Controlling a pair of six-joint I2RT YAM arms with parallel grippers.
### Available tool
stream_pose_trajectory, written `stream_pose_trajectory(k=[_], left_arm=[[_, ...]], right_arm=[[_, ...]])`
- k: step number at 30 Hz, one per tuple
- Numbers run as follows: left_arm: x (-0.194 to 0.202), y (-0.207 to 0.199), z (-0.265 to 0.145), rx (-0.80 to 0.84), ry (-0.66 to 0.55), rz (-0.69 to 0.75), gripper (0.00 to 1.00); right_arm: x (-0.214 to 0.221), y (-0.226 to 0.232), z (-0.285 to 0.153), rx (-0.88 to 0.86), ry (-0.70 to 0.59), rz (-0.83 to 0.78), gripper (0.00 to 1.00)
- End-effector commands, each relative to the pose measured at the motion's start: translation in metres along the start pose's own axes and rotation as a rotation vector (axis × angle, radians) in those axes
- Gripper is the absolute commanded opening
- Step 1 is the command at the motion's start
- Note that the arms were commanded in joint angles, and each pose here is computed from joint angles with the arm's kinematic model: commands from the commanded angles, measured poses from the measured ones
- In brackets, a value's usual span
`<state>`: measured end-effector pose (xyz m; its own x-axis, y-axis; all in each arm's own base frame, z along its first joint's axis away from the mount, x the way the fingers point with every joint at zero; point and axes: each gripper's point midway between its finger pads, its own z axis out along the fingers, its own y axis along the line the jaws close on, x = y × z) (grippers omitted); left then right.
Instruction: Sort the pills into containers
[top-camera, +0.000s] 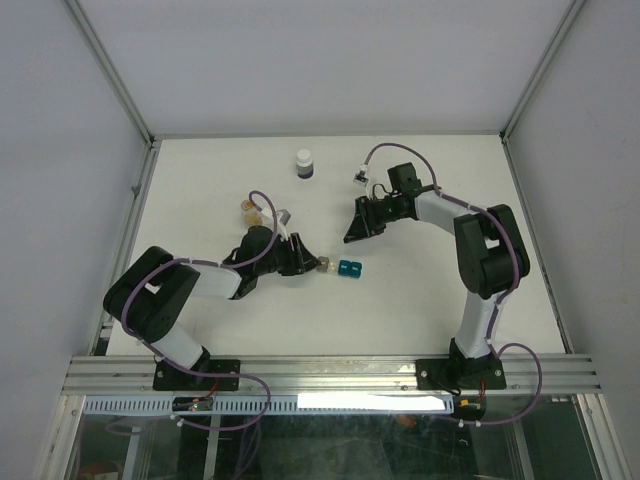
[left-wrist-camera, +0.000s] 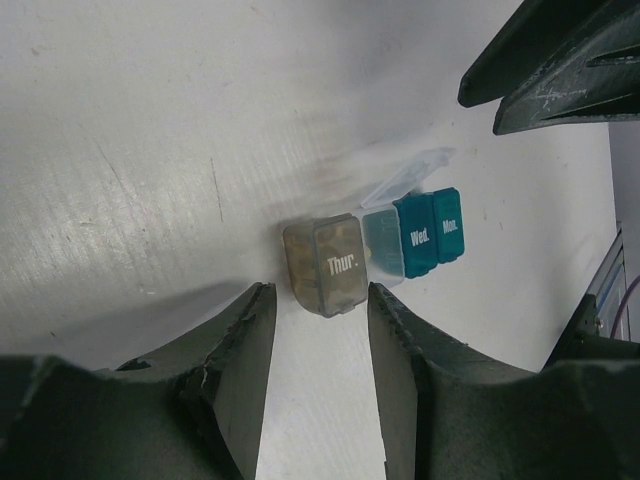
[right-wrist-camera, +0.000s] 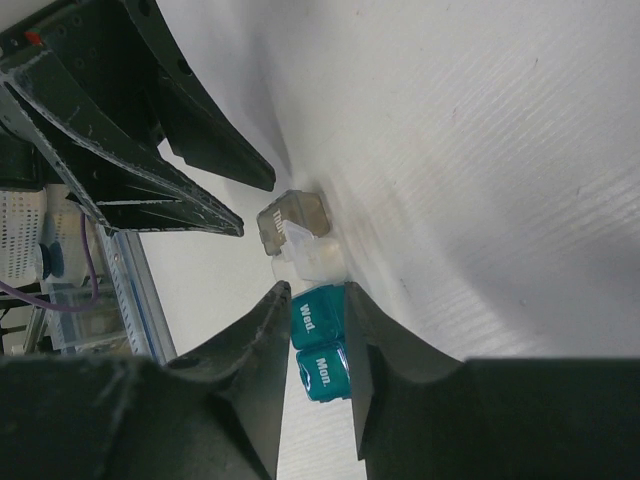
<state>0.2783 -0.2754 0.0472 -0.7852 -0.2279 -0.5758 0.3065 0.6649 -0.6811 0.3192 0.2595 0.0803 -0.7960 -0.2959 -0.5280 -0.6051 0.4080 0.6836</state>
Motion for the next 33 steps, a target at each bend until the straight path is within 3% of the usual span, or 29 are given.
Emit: stream_pose_trajectory(k=[1,11,33], left_arm=[[-0.012,-0.009,0.008,0.012,-0.023,0.028,0.41],[-0.01,-0.008,0.014,0.009,0.006,0.035,0.38],[-0.001,-0.002,0.02,-0.034,0.061,0.04,0.31]], right_arm=[[-0.016,0.004,0.005,-0.039,-0.035,0.007,0.27],[-0.004,-0.004,0.017,-0.038,-0.004,0.046,0.12],[0.0,0.027,0.021,-0.131,0.031,-0.05,0.1]])
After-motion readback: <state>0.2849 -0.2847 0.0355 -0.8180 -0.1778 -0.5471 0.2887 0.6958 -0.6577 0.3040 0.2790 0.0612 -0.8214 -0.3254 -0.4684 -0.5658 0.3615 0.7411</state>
